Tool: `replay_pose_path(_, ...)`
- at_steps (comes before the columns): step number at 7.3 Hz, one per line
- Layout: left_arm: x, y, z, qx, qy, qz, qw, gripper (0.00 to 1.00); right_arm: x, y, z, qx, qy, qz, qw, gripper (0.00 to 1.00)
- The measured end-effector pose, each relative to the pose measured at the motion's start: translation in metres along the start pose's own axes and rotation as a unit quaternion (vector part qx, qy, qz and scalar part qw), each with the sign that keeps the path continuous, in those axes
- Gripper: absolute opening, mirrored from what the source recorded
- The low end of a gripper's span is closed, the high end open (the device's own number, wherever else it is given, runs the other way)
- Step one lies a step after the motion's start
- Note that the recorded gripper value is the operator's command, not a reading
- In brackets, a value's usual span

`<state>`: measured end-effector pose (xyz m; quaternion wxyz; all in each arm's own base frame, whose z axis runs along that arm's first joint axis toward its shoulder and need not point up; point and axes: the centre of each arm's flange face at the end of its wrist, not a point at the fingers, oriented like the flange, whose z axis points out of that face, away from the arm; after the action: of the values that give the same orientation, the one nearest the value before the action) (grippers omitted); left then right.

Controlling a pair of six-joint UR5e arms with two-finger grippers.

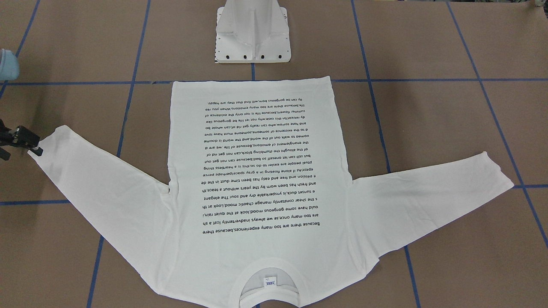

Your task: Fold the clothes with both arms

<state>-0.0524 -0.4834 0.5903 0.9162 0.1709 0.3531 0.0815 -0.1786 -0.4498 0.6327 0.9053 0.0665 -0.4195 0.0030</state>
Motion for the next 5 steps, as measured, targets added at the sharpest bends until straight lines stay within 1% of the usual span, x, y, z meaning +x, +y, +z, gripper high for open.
replay_pose_path(1,0.000,0.000,0.000,0.000,0.000,0.001,1.0000,1.00,-0.016,0.008,0.002,-0.020,0.007,0.002,0.9998,1.00)
replay_pose_path(2,0.000,0.000,0.000,0.001,0.000,0.001,1.0000,1.00,-0.032,0.014,0.004,-0.040,0.021,0.003,0.9990,1.00)
replay_pose_path(3,0.000,0.000,0.000,0.001,0.000,0.001,1.0000,1.00,-0.040,0.018,0.006,-0.050,0.035,0.002,0.9981,1.00)
replay_pose_path(5,0.000,0.000,0.000,0.001,0.001,0.001,1.0000,1.00,-0.040,0.020,0.012,-0.057,0.053,0.003,0.9970,1.00)
